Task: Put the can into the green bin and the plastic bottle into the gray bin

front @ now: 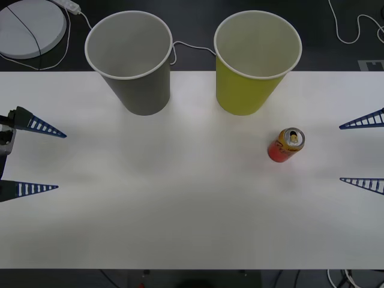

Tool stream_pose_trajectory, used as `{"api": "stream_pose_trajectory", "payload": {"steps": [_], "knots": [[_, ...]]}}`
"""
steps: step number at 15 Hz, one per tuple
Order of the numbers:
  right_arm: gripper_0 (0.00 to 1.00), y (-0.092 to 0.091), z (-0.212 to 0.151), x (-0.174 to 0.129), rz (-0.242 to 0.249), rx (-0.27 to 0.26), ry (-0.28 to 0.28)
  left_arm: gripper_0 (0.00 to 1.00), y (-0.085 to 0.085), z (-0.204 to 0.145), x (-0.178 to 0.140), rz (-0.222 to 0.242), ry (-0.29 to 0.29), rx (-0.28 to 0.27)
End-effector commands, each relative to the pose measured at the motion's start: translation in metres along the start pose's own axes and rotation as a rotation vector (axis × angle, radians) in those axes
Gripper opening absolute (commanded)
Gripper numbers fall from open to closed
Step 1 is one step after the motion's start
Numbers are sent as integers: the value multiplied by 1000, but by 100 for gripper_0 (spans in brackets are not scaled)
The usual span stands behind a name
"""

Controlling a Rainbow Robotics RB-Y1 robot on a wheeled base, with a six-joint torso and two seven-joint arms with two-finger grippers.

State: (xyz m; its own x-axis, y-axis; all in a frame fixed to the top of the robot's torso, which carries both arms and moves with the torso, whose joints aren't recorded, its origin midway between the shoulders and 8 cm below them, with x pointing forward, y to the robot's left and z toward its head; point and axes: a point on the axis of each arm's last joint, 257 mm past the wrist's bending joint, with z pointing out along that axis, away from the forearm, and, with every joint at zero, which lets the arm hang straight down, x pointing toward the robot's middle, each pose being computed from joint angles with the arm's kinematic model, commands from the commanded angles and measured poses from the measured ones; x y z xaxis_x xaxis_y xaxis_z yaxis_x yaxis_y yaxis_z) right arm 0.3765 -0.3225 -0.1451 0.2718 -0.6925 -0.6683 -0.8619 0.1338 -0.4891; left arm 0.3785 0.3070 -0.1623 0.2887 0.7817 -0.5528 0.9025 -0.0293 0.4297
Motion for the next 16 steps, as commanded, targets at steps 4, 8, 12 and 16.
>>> {"api": "stream_pose_trajectory", "payload": {"steps": [4,8,12,16], "knots": [[100,-7,-3,-4,-13,13,-3,100,0,0,0,0,0,0],[100,-6,-9,-6,-3,12,-27,100,0,0,0,0,0,0],[100,3,-16,13,112,37,-85,100,0,0,0,0,0,0],[100,7,-22,43,222,83,-125,100,0,0,0,0,0,0]]}}
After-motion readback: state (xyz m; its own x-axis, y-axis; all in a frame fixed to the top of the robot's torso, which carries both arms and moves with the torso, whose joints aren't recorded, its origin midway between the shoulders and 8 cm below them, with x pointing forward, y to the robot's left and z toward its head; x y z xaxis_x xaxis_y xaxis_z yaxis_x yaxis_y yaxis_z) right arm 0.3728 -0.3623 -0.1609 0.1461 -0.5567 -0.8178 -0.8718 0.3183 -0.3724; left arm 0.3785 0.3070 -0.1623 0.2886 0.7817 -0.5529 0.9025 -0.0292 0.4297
